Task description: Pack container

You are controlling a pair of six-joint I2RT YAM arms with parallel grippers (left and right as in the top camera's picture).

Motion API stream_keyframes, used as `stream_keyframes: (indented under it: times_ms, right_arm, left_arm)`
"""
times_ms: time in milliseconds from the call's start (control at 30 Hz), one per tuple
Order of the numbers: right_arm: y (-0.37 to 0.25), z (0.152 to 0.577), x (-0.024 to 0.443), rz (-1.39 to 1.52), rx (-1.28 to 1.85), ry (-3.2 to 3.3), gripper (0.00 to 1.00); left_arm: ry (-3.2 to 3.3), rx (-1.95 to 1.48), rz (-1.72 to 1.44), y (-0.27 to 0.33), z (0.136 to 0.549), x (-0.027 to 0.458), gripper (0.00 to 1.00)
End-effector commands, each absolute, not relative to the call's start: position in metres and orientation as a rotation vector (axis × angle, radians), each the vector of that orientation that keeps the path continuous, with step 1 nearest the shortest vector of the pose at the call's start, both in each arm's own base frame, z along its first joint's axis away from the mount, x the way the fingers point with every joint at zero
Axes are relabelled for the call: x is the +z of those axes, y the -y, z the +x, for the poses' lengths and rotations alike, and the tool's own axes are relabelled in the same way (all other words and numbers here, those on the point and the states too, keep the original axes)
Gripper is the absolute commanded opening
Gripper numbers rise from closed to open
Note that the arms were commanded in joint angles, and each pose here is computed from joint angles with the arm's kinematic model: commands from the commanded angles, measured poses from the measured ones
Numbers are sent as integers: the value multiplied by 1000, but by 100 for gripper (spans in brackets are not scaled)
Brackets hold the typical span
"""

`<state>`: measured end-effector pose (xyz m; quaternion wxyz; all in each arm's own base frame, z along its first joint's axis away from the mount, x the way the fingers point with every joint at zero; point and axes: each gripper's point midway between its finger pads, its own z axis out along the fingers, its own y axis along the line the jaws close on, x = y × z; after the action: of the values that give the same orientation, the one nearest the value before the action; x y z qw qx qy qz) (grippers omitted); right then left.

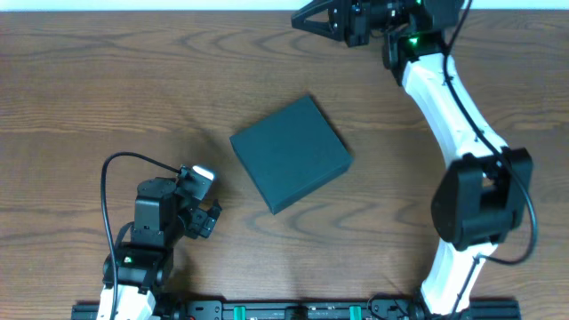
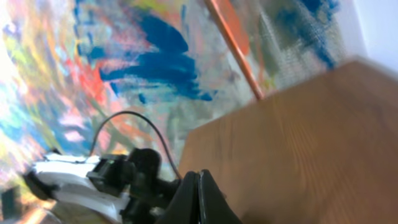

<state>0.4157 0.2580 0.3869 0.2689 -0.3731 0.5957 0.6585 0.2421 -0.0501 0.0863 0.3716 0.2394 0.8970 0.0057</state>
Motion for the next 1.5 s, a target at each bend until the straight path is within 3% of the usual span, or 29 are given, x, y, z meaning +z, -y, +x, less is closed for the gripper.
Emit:
stream_keyframes:
  times_ms: [0, 100, 200, 667, 967, 1467]
  right_arm:
    - [-257, 420, 386, -1041, 1659, -1514, 1]
    - [-258, 434, 367, -868, 1565, -1658, 1]
    - [-256, 443, 319, -685, 1297, -1963, 1]
    - [-277, 388, 230, -881, 519, -2369, 1]
    - [-315, 339, 200, -1126, 481, -2414, 1]
    - [-362, 318, 130, -1372, 461, -2428, 1]
  left_arm:
    - [-2290, 7, 631, 52, 242, 88, 95]
    - [-2290, 7, 631, 52, 242, 88, 95]
    - [-2291, 7, 631, 52, 242, 88, 95]
    - [-2291, 7, 631, 52, 242, 88, 95]
    - [-2291, 7, 631, 52, 242, 88, 95]
    - [-2291, 7, 631, 52, 242, 88, 95]
